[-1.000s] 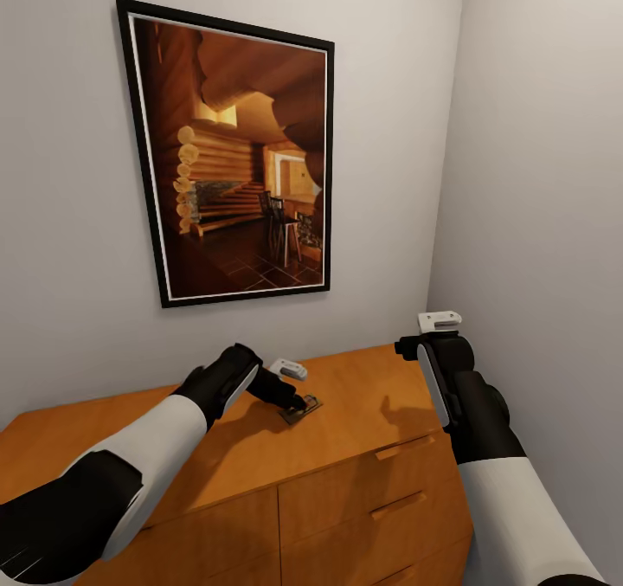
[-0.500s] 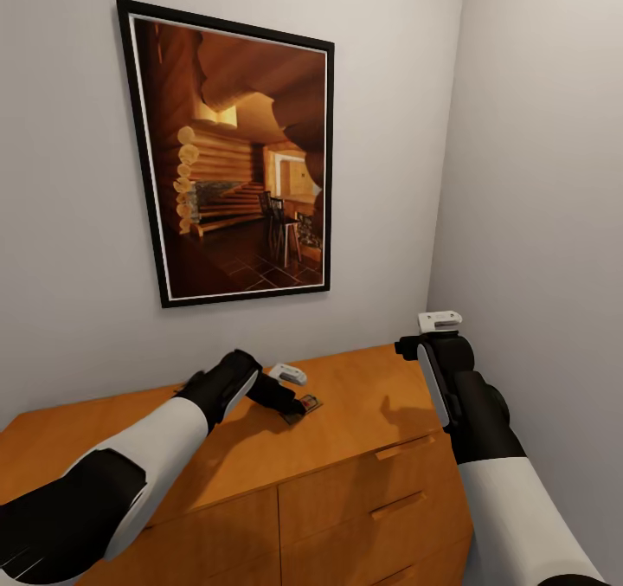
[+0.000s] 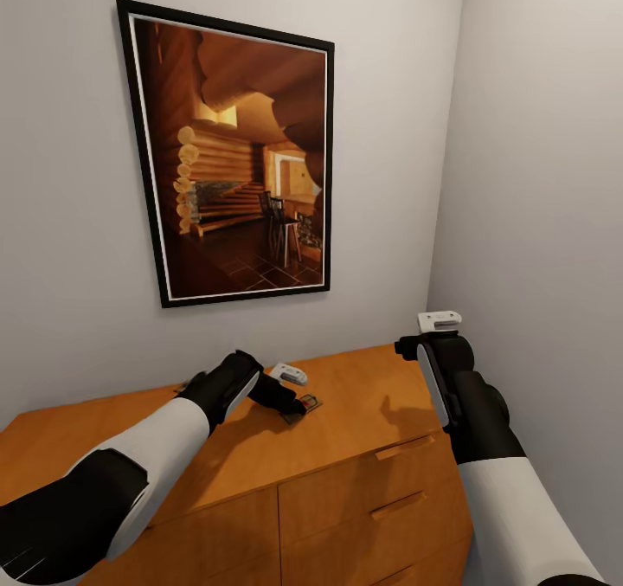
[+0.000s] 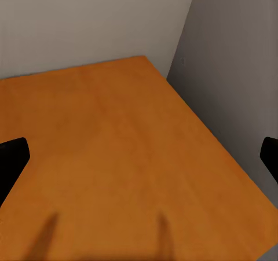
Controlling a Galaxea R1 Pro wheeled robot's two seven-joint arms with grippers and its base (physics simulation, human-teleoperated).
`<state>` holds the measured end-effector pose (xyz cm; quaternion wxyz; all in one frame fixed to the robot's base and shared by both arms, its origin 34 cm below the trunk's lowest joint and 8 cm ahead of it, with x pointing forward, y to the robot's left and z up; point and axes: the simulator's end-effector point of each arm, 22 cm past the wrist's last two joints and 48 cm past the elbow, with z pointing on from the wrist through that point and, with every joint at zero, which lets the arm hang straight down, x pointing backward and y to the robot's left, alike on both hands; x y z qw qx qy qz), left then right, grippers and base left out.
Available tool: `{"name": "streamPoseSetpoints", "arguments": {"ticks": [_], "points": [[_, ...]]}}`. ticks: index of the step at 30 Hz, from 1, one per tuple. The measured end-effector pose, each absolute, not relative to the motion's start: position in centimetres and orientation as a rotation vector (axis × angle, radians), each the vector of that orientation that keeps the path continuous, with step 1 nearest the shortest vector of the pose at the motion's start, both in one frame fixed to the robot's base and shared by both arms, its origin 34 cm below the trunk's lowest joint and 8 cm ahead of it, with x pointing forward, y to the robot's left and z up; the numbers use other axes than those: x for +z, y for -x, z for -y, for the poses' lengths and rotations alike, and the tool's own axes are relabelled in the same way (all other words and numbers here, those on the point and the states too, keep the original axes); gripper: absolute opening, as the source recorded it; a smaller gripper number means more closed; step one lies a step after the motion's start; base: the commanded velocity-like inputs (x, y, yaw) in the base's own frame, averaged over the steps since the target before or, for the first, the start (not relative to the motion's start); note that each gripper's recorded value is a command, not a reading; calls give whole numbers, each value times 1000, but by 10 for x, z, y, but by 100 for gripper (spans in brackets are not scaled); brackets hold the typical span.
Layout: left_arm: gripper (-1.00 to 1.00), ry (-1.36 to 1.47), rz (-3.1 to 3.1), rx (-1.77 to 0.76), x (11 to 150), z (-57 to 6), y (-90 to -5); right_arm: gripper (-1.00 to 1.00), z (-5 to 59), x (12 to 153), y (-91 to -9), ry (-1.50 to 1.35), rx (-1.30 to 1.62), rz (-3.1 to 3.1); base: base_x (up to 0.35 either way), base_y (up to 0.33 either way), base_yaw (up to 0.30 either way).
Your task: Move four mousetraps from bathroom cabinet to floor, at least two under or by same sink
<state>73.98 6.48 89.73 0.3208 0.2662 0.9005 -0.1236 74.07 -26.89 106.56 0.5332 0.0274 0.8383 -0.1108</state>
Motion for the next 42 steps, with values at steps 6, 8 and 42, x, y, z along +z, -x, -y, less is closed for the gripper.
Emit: {"name": "streamPoseSetpoints", "arguments": {"ticks": [6,8,42], "points": [[100,-701,-2365,-322,897,-65,-740,100,269,1066,-741,-65,-264,-1998,0,0,0],[100,-698,-2365,-323,897,-65,-740,100,269,1066,-741,-65,-264,-1998,0,0,0],[-100,-667,-2323,-214,919,-68,-754,100,269,1066,-741,-66,-264,-1998,0,0,0]]}}
